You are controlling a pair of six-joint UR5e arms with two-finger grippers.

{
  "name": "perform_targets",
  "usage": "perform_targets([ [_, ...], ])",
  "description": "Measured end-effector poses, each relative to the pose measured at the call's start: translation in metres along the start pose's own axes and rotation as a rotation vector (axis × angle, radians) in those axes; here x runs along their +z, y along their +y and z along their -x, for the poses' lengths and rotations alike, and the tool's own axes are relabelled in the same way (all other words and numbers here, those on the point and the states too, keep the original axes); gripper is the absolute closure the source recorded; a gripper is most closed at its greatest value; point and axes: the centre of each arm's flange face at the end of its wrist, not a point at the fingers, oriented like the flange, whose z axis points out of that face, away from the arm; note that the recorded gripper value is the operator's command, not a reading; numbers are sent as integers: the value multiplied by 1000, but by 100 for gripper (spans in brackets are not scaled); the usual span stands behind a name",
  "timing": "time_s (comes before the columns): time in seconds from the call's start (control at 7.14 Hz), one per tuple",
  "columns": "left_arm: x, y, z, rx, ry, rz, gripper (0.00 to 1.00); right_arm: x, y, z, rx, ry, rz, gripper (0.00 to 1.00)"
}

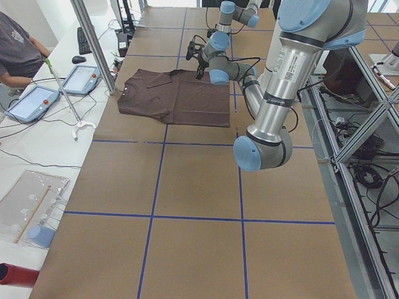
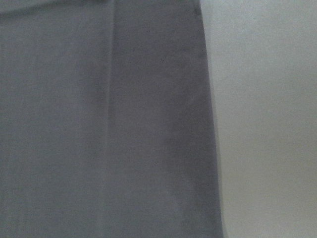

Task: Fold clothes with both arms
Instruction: 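Move both grippers down along the shirt sides toward the hem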

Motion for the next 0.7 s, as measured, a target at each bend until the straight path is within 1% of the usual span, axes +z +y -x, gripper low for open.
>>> perform_targets([
  [0.14, 17, 5, 11, -8, -36, 22, 0, 1, 2, 0, -2, 1, 4, 0],
  [0.42, 61, 27, 32, -19, -110, 94, 0, 11, 15, 3, 12, 10, 2, 0],
  [0.7, 86, 37, 58, -31, -175, 132, 0, 32, 29, 1, 37, 41, -14, 0],
])
